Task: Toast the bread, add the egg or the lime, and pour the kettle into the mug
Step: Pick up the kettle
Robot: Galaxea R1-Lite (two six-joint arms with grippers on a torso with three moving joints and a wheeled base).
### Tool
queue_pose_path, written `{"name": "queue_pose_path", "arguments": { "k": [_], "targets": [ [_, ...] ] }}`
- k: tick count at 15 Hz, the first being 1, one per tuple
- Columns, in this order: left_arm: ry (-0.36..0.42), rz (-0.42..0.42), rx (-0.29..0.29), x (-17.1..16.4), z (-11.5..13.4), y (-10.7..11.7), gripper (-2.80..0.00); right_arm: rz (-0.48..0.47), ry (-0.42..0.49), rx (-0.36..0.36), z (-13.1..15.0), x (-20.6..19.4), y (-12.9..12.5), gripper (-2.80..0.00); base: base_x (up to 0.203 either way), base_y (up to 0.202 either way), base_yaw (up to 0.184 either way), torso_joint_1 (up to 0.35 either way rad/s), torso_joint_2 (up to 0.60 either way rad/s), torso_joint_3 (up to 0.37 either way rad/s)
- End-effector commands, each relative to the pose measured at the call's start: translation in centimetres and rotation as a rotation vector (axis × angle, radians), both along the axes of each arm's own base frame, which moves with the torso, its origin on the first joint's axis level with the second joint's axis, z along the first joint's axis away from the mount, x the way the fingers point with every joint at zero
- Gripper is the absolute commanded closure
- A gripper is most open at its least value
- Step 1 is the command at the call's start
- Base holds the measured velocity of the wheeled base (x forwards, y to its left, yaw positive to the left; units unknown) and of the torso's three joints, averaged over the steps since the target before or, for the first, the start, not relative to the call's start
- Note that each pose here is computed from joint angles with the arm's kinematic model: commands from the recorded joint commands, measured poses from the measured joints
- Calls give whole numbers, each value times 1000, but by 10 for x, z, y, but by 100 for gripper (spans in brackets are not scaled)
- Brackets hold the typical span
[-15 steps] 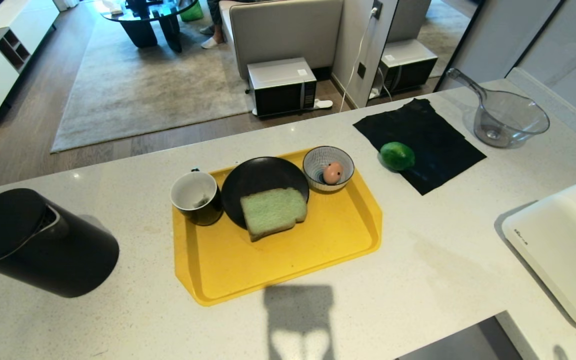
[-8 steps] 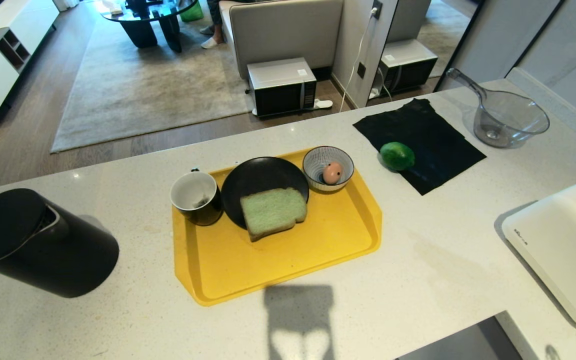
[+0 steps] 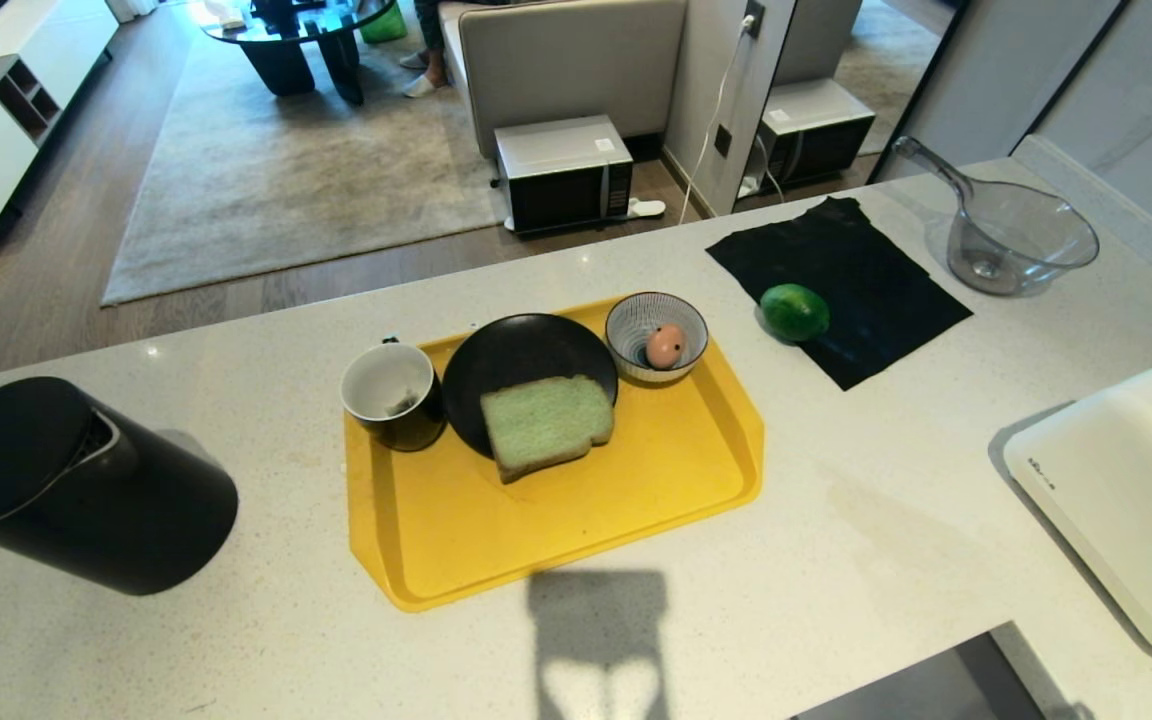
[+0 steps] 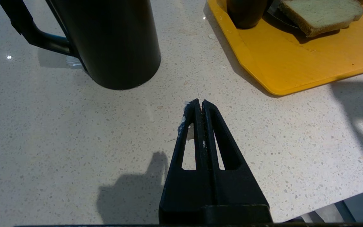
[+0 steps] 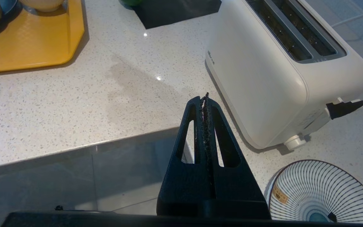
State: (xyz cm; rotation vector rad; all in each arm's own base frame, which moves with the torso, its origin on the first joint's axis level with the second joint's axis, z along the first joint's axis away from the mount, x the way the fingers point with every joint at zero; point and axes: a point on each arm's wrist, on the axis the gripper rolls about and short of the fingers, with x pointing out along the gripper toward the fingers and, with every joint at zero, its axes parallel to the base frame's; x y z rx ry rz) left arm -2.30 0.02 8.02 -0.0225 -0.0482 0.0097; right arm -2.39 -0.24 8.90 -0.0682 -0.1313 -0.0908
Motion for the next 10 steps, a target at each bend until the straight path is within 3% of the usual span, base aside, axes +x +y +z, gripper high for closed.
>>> {"name": "queue_pose_path", "arguments": {
  "k": [1, 4, 5, 10],
  "targets": [
    [14, 0, -1, 1, -5, 0, 0, 11, 9, 0, -1, 0, 0, 0, 0, 0, 0, 0, 0, 0],
    [14, 0, -1, 1, -5, 0, 0, 60, 68, -98, -7, 1, 2, 0, 0, 0, 0, 0, 0, 0],
    [14, 0, -1, 1, -5, 0, 0, 77, 74, -100, -7, 1, 2, 0, 0, 0, 0, 0, 0, 0],
    [14, 0, -1, 1, -5, 0, 0, 106, 149, 16, -14, 1, 2, 0, 0, 0, 0, 0, 0, 0]
  ]
}}
